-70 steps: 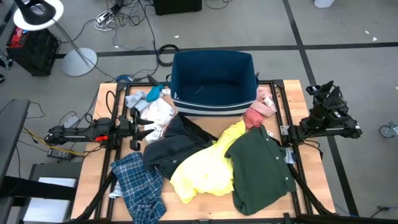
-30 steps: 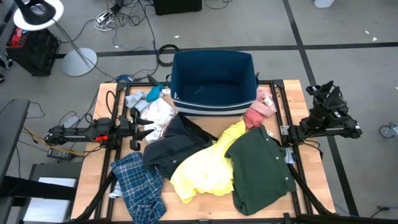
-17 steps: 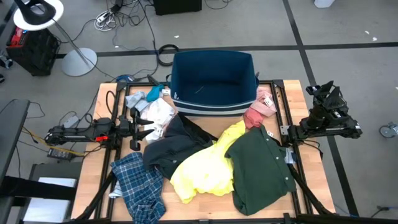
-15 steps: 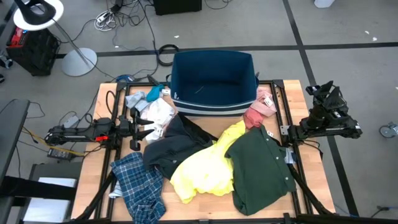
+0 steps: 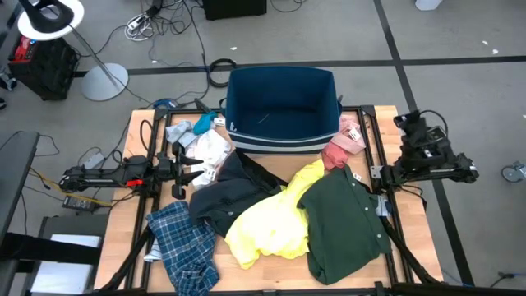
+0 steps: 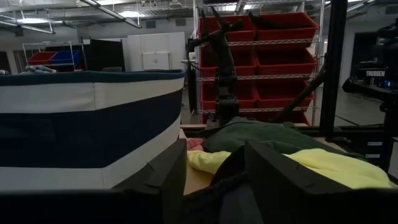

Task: Sort clothes
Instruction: Put the green shirt into the blue bin

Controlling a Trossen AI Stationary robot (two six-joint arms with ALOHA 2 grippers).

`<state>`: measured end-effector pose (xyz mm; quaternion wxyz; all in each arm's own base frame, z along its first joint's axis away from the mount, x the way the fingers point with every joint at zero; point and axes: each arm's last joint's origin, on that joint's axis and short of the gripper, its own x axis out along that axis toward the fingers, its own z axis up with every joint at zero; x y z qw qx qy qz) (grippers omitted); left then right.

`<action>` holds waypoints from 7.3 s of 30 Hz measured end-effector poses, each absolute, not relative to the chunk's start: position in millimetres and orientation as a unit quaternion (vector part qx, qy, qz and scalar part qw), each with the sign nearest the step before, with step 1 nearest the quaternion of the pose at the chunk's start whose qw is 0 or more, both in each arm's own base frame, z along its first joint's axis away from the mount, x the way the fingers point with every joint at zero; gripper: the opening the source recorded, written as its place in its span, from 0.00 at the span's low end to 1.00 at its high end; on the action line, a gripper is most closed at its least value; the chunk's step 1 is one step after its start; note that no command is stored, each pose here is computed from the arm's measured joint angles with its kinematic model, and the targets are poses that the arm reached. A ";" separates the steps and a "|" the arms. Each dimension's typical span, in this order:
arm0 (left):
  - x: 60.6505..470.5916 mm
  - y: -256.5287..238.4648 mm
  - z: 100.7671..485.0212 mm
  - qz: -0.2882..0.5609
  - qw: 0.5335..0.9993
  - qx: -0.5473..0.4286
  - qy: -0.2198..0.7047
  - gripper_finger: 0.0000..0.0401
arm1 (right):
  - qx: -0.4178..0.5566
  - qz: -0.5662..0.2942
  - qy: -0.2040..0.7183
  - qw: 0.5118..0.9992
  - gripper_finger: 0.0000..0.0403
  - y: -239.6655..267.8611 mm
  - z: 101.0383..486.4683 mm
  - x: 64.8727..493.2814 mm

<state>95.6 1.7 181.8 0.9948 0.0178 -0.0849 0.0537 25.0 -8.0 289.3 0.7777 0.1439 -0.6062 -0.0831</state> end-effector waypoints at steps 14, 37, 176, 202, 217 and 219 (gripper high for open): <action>95.6 1.7 181.8 0.054 0.995 0.018 -0.085 0.42 | 0.127 -0.098 -0.499 0.852 0.38 -6.9 279.9 48.2; 95.6 1.7 181.8 0.054 0.995 0.018 -0.085 0.42 | 0.105 -0.119 -0.219 0.963 0.38 -5.1 236.9 87.8; 95.6 1.7 181.8 0.054 0.995 0.018 -0.085 0.42 | 0.370 -0.341 0.543 0.672 0.76 49.3 155.7 140.8; 95.7 1.7 181.8 0.054 0.995 0.018 -0.085 0.42 | 0.256 -0.324 0.355 0.839 0.01 38.2 387.0 161.2; 95.6 1.7 181.8 0.054 0.995 0.018 -0.085 0.42 | 0.115 -0.262 0.125 0.950 0.01 -11.7 535.2 201.8; 95.6 1.7 181.8 0.054 0.995 0.018 -0.085 0.42 | 0.093 -0.264 0.099 0.955 0.01 -21.2 549.3 210.1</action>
